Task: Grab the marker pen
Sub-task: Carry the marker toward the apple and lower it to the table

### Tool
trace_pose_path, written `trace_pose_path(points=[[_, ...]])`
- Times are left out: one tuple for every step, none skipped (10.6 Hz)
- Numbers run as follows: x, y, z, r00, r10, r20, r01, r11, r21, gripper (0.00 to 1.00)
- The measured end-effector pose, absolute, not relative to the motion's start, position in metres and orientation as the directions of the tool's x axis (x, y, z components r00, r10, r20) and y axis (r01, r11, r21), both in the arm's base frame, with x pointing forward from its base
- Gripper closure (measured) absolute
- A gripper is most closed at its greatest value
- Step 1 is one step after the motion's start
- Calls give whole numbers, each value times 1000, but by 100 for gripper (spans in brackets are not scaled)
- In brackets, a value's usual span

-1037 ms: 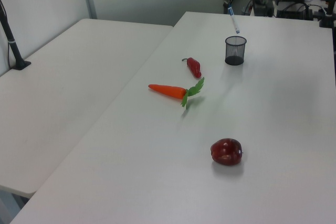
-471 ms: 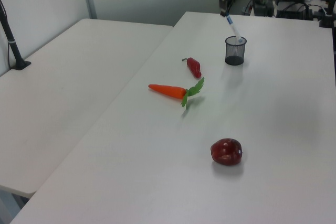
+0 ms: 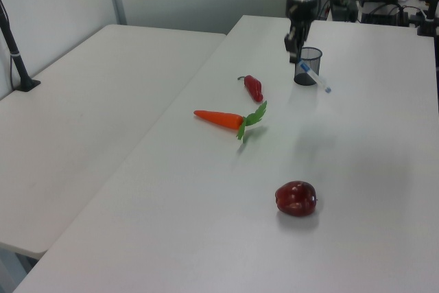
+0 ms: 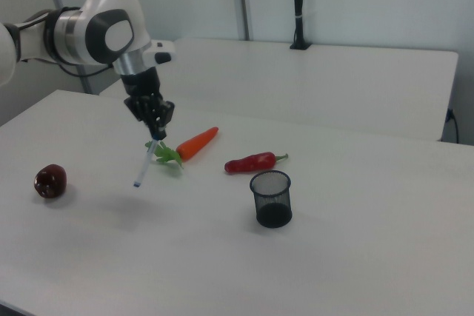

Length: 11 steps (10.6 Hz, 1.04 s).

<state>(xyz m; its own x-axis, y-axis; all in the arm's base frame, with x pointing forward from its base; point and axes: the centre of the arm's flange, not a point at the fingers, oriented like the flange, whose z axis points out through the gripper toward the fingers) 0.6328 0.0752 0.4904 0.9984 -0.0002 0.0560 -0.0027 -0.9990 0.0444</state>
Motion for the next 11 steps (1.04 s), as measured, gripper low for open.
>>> trace_pose_path(points=[[626, 95, 477, 999, 28, 17, 27, -999, 38, 81], [620, 112, 462, 999, 50, -15, 51, -998, 30, 81], [615, 123, 447, 997, 63, -45, 64, -998, 20, 81], [613, 130, 434, 995, 72, -69, 74, -997, 16, 81], [614, 135, 418, 992, 80, -95, 82, -997, 16, 81], [617, 139, 402, 991, 85, -104, 87, -996, 13, 81], [623, 144, 385, 991, 91, -99, 92, -996, 7, 81], [626, 149, 369, 990, 98, -99, 98, -995, 3, 81], [629, 153, 356, 990, 102, -98, 102, -995, -1, 81], [631, 153, 348, 990, 102, -98, 102, -995, -3, 81], [632, 153, 346, 990, 102, -98, 102, -995, -4, 81]])
